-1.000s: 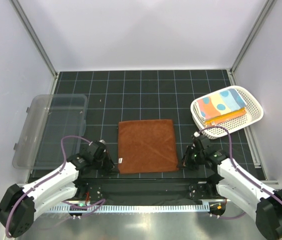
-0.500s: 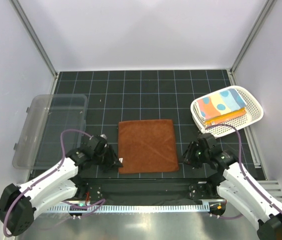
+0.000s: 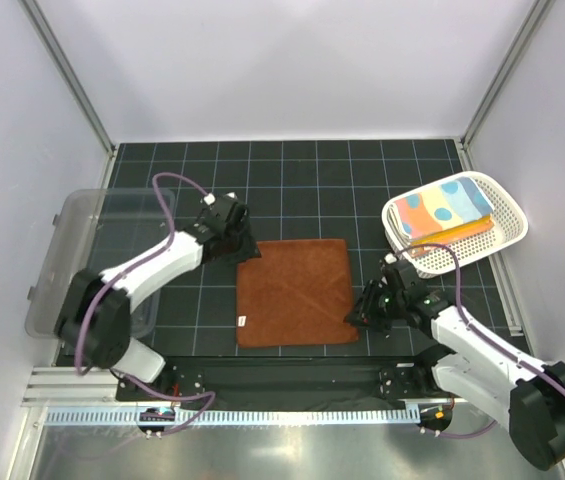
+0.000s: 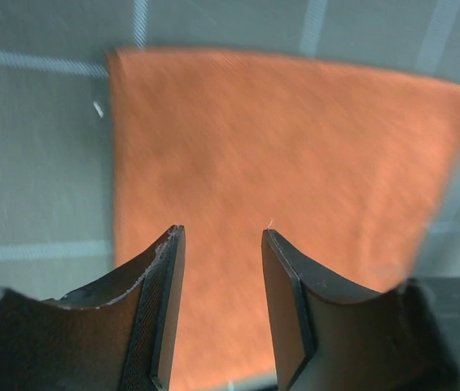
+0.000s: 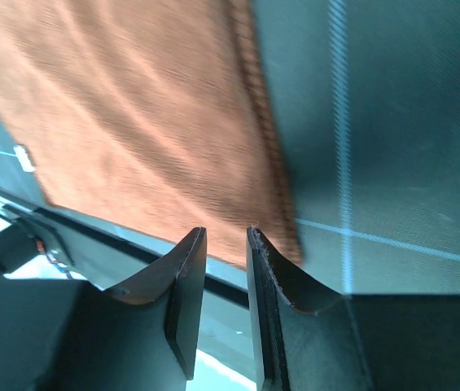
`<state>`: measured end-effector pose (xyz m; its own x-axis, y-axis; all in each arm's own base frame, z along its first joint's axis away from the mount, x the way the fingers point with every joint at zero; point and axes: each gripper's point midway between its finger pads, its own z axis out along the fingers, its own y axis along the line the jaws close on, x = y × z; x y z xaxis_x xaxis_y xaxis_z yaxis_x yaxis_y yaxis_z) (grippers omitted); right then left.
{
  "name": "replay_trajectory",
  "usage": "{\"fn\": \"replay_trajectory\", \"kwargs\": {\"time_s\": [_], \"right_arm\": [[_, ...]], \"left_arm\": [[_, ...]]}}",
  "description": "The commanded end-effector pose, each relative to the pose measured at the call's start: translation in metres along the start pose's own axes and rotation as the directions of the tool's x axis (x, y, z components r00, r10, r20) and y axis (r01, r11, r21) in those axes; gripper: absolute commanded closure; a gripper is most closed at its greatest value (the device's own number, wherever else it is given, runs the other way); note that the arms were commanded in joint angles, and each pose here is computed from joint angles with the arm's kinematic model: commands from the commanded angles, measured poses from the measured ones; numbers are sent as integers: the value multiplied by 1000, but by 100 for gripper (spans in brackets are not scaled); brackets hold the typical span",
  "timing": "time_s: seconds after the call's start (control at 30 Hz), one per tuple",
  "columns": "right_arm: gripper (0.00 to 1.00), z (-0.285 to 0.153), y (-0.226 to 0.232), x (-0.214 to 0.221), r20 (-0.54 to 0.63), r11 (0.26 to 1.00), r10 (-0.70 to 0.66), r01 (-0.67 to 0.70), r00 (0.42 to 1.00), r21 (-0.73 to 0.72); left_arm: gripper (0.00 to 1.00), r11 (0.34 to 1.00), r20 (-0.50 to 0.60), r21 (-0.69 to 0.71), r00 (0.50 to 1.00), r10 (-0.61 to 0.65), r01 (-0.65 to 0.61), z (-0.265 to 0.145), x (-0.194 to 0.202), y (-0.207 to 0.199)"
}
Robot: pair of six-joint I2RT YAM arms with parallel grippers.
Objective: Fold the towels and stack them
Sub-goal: Fold the towel
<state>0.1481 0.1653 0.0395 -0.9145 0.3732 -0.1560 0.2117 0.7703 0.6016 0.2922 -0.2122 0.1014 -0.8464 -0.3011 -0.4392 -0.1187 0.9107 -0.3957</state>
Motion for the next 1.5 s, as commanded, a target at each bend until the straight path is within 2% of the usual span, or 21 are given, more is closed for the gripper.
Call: {"fn": "replay_trajectory", "kwargs": {"time_s": [0.0,0.17,0.23,0.27,0.33,0.4,0.43,0.47,0.5,0.53,0.57,0.6,0.7,0.77,0.8,0.93,1.0,1.13,1.2,1.47], "right_arm": [[67,1,-6,2,26,1000,-24,25,999,-13],[64,1,-24,-9,86,995,-50,43,995,89],[63,-4,-12,-23,122,994,-68,57,990,91],[62,-12,12,-41,166,994,-108,101,980,49],[59,-16,31,-62,194,986,-164,156,967,58],[54,-29,67,-104,273,959,-282,276,920,60],[53,-17,68,-115,239,952,-306,294,922,87],[51,-21,95,-139,268,917,-395,396,878,53],[49,-17,102,-151,255,903,-421,428,870,32],[47,8,100,-150,154,894,-443,448,883,2],[45,2,115,-167,144,876,-478,482,867,10],[44,6,113,-175,114,846,-532,532,839,30],[36,21,104,-200,31,812,-581,578,813,74],[35,30,101,-211,-33,810,-583,584,812,56],[35,32,98,-214,-58,788,-612,614,789,45],[37,34,82,-220,-147,776,-621,630,770,20],[38,35,75,-225,-166,782,-615,623,771,-5],[38,40,65,-216,-245,771,-631,630,736,-94],[38,43,69,-212,-247,755,-654,637,715,-153],[38,62,66,-219,-255,743,-668,641,699,-191]], "left_arm": [[54,999,0,-15,999,40,-40,26,-25,4],[56,999,-92,-22,995,-46,44,66,-35,26],[55,998,-115,-6,991,-64,64,72,-40,26],[55,996,-138,27,987,-79,84,70,-44,24],[55,994,-146,74,987,-72,84,66,-53,16],[54,994,-140,107,990,-20,35,55,-69,9],[53,994,-131,107,991,8,7,53,-73,9],[52,995,-116,98,992,45,-34,49,-81,10],[49,993,-111,100,992,65,-54,48,-84,12],[48,992,-115,103,990,85,-73,48,-86,13],[47,990,-135,91,983,122,-110,49,-87,17],[46,988,-155,93,979,135,-121,50,-87,20],[45,976,-210,136,958,196,-170,54,-81,23],[45,967,-226,175,949,222,-185,56,-79,19],[46,960,-233,191,941,245,-203,60,-78,19],[47,949,-260,173,917,302,-263,69,-75,30],[47,945,-278,162,906,321,-285,71,-72,36],[47,925,-300,185,877,375,-332,77,-67,41],[47,922,-317,188,868,383,-339,80,-64,43],[49,909,-353,170,838,416,-380,89,-60,56]]}}
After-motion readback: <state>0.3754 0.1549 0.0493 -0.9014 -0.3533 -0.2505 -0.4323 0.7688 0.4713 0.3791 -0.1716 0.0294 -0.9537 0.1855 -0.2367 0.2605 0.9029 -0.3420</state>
